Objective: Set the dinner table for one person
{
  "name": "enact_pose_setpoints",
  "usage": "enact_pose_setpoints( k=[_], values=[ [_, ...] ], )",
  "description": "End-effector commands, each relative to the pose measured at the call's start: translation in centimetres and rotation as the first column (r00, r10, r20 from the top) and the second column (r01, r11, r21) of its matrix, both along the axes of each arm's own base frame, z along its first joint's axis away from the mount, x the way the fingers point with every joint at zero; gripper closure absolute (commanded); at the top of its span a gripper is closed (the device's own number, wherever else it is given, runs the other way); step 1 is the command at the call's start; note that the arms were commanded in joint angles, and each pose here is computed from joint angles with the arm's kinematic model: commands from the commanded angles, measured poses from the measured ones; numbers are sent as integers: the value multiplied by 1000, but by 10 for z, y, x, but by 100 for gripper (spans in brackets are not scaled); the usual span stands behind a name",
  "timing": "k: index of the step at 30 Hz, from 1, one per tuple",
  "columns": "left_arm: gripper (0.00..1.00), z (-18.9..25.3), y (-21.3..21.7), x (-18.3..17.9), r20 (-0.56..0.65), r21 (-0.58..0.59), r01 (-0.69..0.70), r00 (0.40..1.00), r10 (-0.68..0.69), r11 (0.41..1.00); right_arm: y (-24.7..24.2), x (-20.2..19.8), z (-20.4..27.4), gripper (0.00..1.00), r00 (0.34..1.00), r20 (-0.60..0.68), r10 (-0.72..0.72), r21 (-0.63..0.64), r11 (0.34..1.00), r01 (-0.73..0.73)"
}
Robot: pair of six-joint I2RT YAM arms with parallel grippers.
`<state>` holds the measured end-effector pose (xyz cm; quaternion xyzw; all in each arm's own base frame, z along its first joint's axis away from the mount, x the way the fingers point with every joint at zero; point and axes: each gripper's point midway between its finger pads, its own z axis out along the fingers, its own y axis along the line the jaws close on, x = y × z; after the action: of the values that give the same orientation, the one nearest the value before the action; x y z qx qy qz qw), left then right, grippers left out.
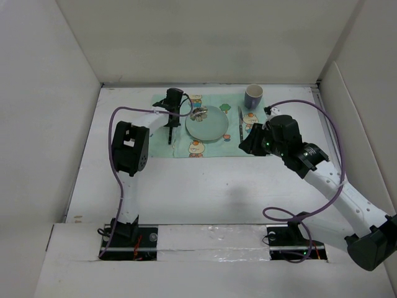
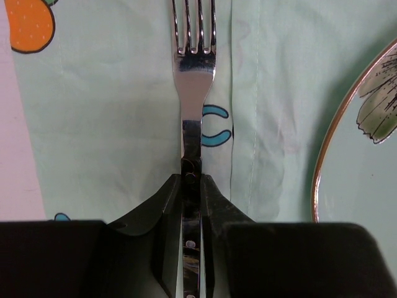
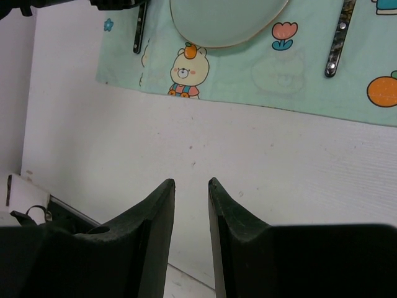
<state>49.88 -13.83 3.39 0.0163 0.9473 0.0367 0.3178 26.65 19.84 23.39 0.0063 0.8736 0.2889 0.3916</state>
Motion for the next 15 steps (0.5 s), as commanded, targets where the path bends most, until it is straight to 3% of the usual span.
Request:
enact_pose_setpoints(
  k=[1, 15],
  values=[
    [100, 49, 0, -2, 69, -51, -30, 997, 33, 998, 5, 3, 13, 66, 999, 42, 31, 21, 999, -32],
    [100, 19, 4, -14, 14, -27, -34, 999, 34, 999, 6, 4, 8, 66, 999, 25, 39, 9, 999, -39]
  ],
)
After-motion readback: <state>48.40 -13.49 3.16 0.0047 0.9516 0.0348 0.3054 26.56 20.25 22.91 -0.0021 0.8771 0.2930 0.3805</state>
